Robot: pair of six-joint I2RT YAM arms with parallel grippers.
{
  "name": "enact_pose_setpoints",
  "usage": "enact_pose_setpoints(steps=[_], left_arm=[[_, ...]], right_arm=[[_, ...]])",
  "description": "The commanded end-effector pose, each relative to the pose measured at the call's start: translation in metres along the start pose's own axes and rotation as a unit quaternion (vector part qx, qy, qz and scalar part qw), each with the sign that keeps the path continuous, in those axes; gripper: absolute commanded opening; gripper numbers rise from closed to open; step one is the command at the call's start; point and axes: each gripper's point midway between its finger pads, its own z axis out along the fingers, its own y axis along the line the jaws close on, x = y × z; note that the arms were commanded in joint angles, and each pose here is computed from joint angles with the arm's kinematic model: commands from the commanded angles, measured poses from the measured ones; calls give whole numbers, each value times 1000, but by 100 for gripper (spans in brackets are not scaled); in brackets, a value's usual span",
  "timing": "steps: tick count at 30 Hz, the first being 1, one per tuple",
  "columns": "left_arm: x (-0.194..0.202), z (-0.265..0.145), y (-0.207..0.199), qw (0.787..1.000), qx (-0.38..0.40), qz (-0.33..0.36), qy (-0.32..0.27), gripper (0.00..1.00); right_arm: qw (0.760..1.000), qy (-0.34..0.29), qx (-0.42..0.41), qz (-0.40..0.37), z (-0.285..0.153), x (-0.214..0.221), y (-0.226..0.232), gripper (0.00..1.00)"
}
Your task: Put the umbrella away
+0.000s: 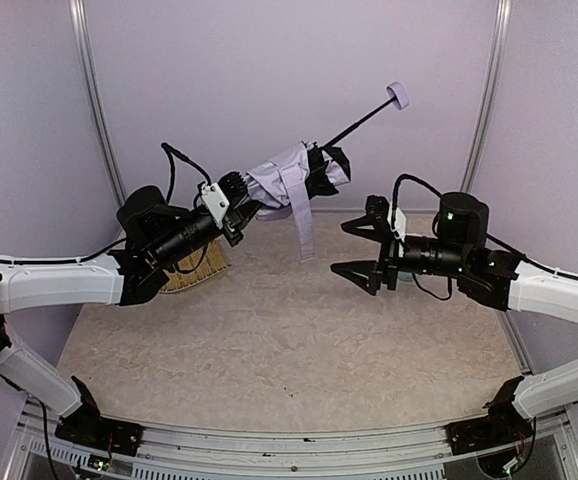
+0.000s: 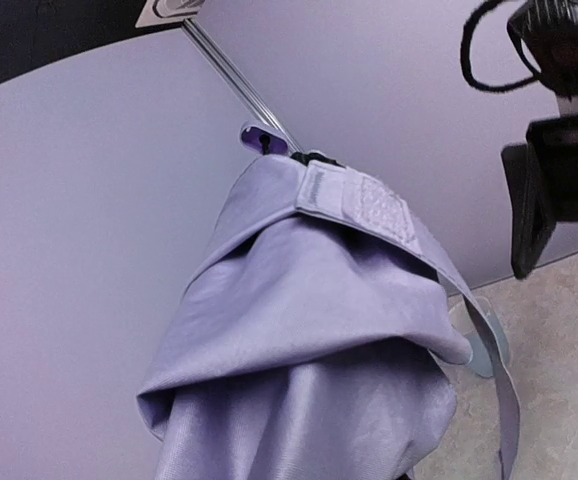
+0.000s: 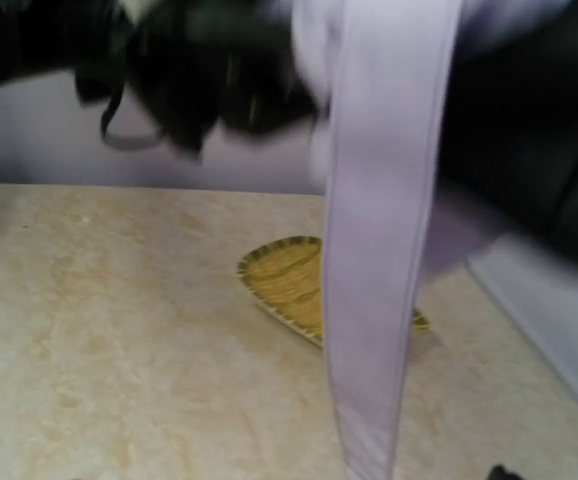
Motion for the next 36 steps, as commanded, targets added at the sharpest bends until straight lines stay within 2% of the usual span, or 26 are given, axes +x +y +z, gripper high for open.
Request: enact_pose_setpoints(steps=[1,6,10,17,19,27,28,31,36], left_arm=[[-59,-2,25,997,-16,27,-73,0],[-85,-2,25,995,-5,23,-100,0],[-94,0,27,994,-4,21,-112,0],[-98,6,28,993,-7,28,-114,0],[-97,7,28,993,-9,27,-113,0],[-102,8,30,992,-15,23,-122,0],[-101,9,31,992,-20,22,-119,0],[-89,13,42,994,-46,16,-100,0],[-62,27,90,990,-115,-3,-80,0]], right_arm=[[999,-38,-21,13,14,-9,-4,85],[996,-72,-55,19,23,-11,-9,88],[987,-75,-134,42,35,-10,7,82],[976,-76,-186,86,43,3,23,74],[975,-75,-184,96,47,8,23,64],[965,-70,-217,129,59,15,29,4],[965,-68,-218,132,60,16,30,0],[964,-51,-218,145,63,23,33,0],[956,-25,-248,156,67,35,70,0]])
